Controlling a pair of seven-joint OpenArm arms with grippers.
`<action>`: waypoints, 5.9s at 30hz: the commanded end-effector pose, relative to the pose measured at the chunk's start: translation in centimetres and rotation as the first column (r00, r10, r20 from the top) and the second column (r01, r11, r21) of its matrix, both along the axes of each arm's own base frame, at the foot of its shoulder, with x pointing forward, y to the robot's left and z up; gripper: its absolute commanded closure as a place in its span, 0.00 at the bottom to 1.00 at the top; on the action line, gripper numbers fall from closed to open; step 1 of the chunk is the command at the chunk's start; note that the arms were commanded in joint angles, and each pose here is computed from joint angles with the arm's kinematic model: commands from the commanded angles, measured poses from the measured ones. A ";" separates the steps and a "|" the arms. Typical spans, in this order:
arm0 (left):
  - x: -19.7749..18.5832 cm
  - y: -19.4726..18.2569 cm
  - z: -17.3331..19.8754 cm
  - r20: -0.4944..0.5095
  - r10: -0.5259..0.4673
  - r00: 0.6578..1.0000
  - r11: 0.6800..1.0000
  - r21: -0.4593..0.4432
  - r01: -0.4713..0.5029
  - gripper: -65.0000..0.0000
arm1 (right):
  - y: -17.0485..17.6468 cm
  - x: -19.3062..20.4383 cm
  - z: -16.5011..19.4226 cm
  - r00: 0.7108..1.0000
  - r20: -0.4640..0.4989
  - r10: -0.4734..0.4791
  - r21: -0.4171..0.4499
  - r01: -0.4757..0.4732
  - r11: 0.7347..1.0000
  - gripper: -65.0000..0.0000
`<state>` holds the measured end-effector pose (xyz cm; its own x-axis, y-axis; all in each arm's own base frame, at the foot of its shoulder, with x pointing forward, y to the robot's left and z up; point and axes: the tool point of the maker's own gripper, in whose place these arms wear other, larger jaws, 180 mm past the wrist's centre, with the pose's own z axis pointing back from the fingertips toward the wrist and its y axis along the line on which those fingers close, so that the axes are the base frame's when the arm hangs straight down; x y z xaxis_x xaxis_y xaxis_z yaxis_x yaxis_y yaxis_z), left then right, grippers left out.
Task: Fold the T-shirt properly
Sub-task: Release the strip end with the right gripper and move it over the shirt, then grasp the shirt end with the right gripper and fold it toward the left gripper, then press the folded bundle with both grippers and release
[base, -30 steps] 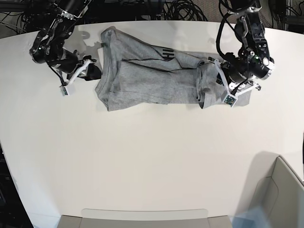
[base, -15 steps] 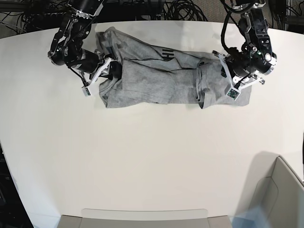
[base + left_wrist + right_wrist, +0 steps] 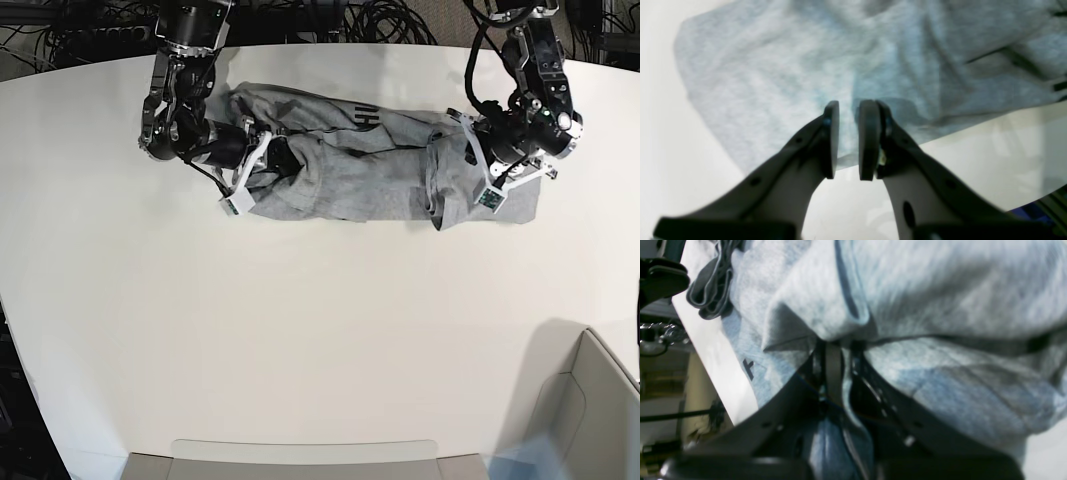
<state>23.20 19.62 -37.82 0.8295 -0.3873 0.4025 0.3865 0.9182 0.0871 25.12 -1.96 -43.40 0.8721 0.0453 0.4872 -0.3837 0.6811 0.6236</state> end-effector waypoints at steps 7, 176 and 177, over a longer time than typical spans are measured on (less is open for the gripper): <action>1.1 2.0 2.3 0.084 0.048 0.995 0.998 0.027 -0.050 0.84 | -6.3 4.1 0.8 0.994 0.082 -0.070 -0.125 0.080 0.989 1.00; 14.5 4.9 3.8 0.179 0.247 0.952 0.954 -0.220 -0.206 0.78 | 0.0 3.8 7.4 0.935 0.340 0.099 -0.461 0.074 0.884 0.69; 14.3 5.1 3.6 0.175 0.247 0.953 0.954 -0.214 -0.208 0.71 | 0.0 3.9 7.4 0.935 0.340 0.099 -0.461 0.074 0.884 0.69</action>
<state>36.32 24.05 -35.92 0.8170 -0.0908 0.5695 0.1577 0.9851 -0.0692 28.00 -2.23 -37.39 0.6821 0.3632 0.6347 -0.5190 0.8519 0.0703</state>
